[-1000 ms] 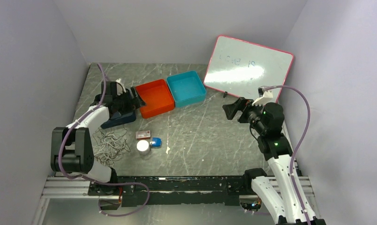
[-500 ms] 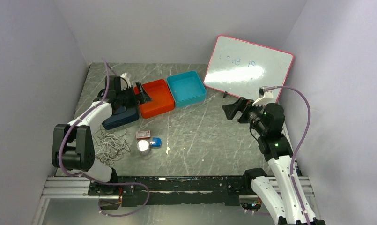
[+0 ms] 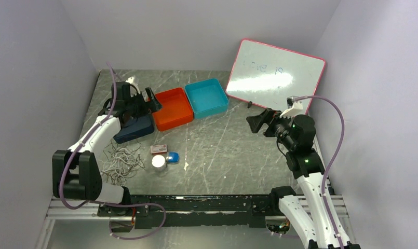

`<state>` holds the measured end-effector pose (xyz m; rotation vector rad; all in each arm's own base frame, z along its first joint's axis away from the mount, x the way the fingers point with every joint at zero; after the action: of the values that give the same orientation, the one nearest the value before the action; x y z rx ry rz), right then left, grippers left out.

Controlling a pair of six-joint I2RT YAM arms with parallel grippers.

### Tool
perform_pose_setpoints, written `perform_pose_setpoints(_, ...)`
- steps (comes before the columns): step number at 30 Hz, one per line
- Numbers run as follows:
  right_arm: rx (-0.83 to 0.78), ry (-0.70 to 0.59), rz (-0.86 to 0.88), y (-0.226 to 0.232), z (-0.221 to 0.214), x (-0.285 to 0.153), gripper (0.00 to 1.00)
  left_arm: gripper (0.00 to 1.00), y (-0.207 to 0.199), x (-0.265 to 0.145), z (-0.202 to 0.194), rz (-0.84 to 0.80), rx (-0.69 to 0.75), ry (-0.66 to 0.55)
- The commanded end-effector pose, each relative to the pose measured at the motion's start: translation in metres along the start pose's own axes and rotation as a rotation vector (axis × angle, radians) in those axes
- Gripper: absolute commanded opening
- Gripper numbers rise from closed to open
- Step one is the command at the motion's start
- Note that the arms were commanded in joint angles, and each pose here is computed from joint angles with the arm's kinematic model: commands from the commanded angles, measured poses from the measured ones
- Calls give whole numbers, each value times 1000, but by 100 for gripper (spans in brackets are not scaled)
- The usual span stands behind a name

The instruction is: Untangle the cables

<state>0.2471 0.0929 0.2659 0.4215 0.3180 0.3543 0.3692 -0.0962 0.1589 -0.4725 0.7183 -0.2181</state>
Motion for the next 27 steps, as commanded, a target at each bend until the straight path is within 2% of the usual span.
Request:
perform_pose_setpoints(1,19,9,-24,-7,-6,1,100,99,27,1,6,155,-15,-18)
perform_pose_setpoints(12,14,34,-29,-10,-14,2,100,100,26,36,6,64,-32,54)
perform_pose_setpoints(27,16,43,-27,-12,-17,5,100,100,34,54,-7,64,-54,105)
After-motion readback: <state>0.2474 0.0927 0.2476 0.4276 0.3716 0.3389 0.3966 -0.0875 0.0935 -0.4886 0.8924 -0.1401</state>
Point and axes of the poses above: each gripper's point midway between its finger pads, its own x axis out along the fingers, its own y axis along the line the jaws close on, z = x × y, the point moved 2 cm from there along -x, back along the fingers
